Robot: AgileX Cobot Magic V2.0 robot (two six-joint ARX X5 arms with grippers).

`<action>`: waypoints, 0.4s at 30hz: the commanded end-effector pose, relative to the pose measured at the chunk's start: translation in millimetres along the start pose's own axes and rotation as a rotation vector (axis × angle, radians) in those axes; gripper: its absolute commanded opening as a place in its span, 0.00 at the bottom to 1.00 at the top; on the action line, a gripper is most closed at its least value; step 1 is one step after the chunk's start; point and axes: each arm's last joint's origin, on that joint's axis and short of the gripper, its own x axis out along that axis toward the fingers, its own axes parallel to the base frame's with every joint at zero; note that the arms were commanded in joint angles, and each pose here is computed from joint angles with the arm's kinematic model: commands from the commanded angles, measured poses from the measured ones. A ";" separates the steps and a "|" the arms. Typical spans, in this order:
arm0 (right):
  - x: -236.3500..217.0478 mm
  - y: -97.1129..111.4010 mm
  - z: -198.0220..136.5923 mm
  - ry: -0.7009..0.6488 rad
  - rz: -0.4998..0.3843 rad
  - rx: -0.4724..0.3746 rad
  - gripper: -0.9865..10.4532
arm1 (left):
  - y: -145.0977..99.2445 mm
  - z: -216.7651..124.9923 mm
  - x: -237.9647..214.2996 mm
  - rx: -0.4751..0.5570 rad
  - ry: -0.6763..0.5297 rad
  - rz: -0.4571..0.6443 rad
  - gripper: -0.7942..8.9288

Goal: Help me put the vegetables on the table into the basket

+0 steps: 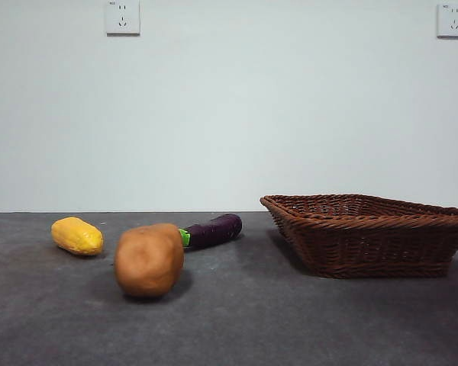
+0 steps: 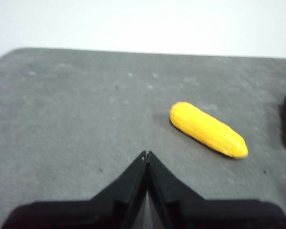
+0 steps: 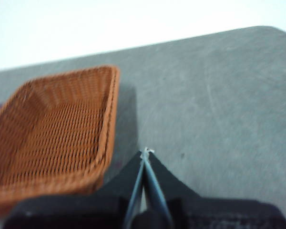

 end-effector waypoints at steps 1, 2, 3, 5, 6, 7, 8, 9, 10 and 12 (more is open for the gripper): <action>-0.6 1.2 9.5 -0.097 0.008 0.066 0.08 | 0.5 5.7 -0.7 -0.001 -0.026 0.019 0.08; -2.0 2.1 15.0 -0.126 0.015 0.088 0.08 | 0.2 9.7 -1.5 -0.001 -0.031 0.019 0.08; -3.6 2.8 20.2 -0.148 0.017 0.109 0.08 | -0.1 14.2 -2.3 -0.001 -0.035 0.019 0.08; -6.1 3.9 29.5 -0.166 0.011 0.137 0.08 | -0.8 22.9 -3.1 -0.002 -0.040 0.018 0.08; -7.1 4.6 34.4 -0.172 0.011 0.141 0.08 | -1.1 27.0 -3.3 -0.002 -0.039 0.018 0.08; -7.6 5.1 37.9 -0.174 0.012 0.142 0.08 | -1.5 32.1 -3.4 -0.001 -0.037 0.018 0.08; -8.0 5.7 41.7 -0.173 0.012 0.143 0.08 | -1.9 36.6 -3.1 -0.001 -0.033 0.017 0.08; -8.1 6.5 46.7 -0.168 0.014 0.147 0.08 | -2.4 42.6 -2.4 -0.001 -0.027 0.018 0.08; -8.0 7.2 50.5 -0.163 0.016 0.154 0.08 | -2.8 47.5 -1.8 -0.001 -0.022 0.017 0.08; -6.8 8.9 58.6 -0.138 0.036 0.188 0.08 | -3.8 59.2 -0.2 -0.001 -0.008 0.016 0.08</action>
